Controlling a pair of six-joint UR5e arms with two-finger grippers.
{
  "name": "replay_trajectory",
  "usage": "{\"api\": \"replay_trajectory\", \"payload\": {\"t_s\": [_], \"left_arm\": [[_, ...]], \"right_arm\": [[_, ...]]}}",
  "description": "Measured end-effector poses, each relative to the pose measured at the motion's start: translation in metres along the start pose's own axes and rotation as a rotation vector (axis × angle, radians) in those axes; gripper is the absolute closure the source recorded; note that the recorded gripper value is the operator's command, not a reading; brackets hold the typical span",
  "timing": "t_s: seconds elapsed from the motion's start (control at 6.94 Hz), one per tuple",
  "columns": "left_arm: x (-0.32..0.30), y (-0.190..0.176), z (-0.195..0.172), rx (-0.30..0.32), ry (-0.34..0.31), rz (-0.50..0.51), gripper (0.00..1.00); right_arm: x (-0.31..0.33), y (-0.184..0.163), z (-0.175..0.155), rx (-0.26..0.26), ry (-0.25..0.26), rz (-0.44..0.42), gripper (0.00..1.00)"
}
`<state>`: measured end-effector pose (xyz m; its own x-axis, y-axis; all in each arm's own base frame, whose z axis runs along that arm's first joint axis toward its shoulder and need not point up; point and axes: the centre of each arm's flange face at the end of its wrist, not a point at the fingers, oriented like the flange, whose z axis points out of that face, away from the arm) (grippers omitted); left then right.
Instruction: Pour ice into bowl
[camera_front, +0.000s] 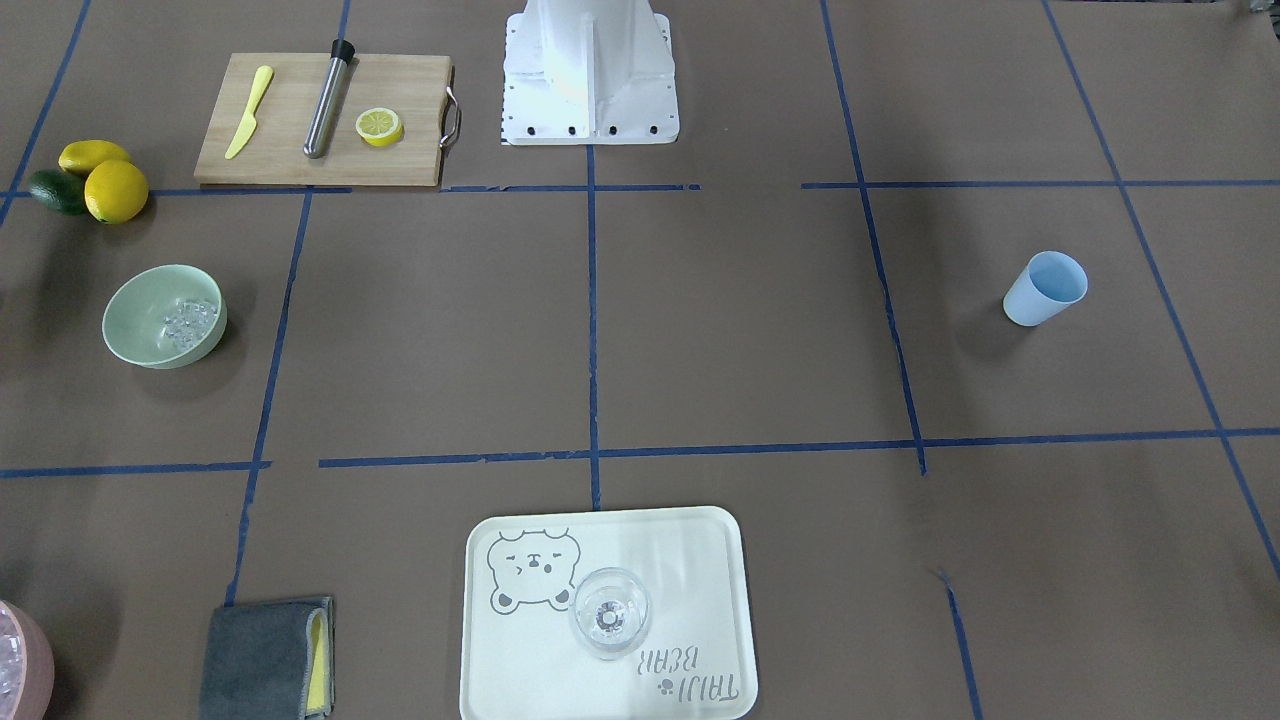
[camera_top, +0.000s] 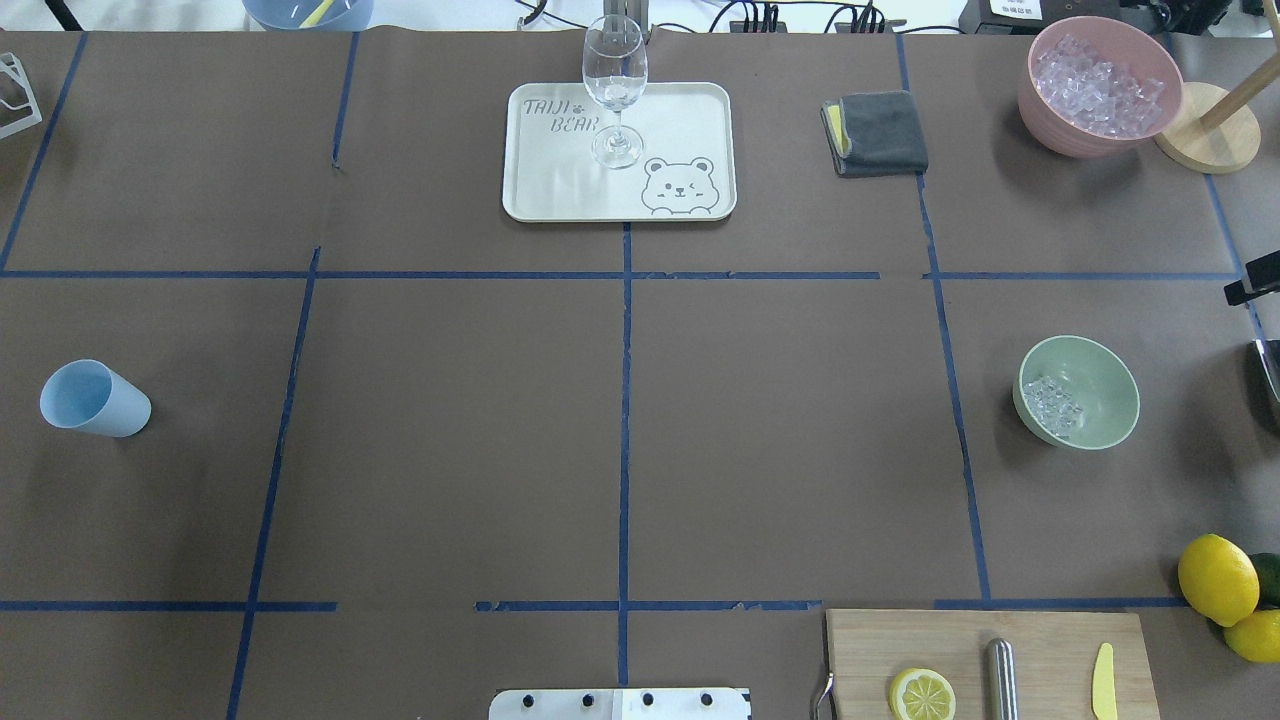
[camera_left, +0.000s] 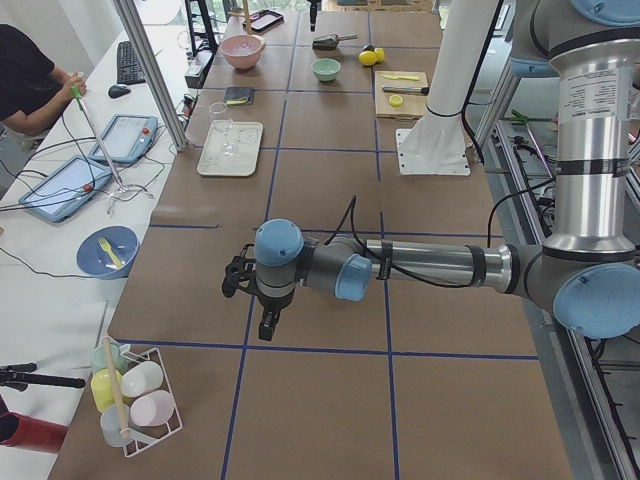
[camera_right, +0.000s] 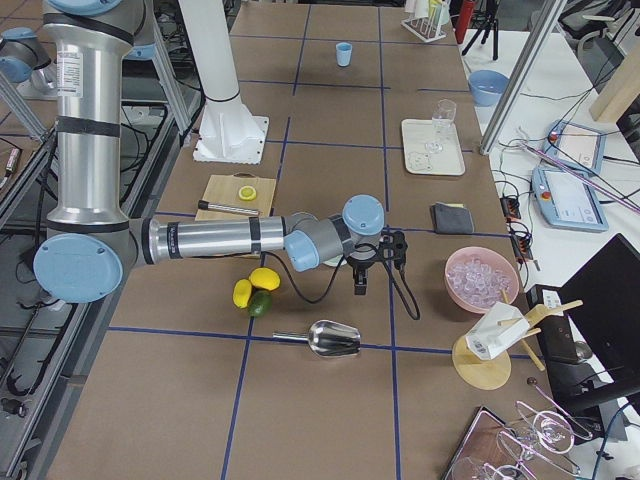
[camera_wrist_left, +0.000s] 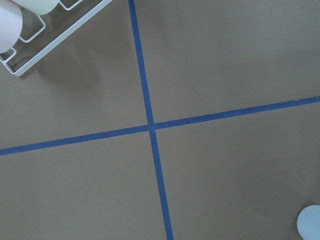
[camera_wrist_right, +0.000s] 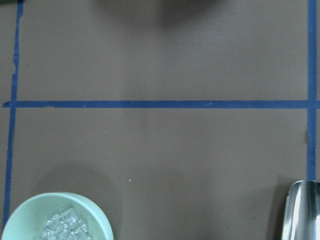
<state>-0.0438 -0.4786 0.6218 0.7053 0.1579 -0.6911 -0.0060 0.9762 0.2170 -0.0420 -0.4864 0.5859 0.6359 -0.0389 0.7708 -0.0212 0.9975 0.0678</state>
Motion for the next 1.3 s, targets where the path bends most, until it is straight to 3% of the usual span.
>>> {"api": "replay_trajectory", "payload": {"t_s": [0.29, 0.58, 1.3], "left_arm": [[-0.014, 0.000, -0.003, -0.061, -0.005, -0.086, 0.00], [-0.016, -0.002, -0.011, -0.102, -0.006, -0.153, 0.00], [-0.004, 0.001, -0.022, -0.088, 0.024, -0.144, 0.00]], "right_arm": [[0.033, -0.015, -0.034, -0.048, 0.045, -0.058, 0.00], [0.047, -0.021, -0.053, -0.094, 0.053, -0.083, 0.00], [0.057, -0.021, -0.072, -0.094, 0.055, -0.064, 0.00]]}}
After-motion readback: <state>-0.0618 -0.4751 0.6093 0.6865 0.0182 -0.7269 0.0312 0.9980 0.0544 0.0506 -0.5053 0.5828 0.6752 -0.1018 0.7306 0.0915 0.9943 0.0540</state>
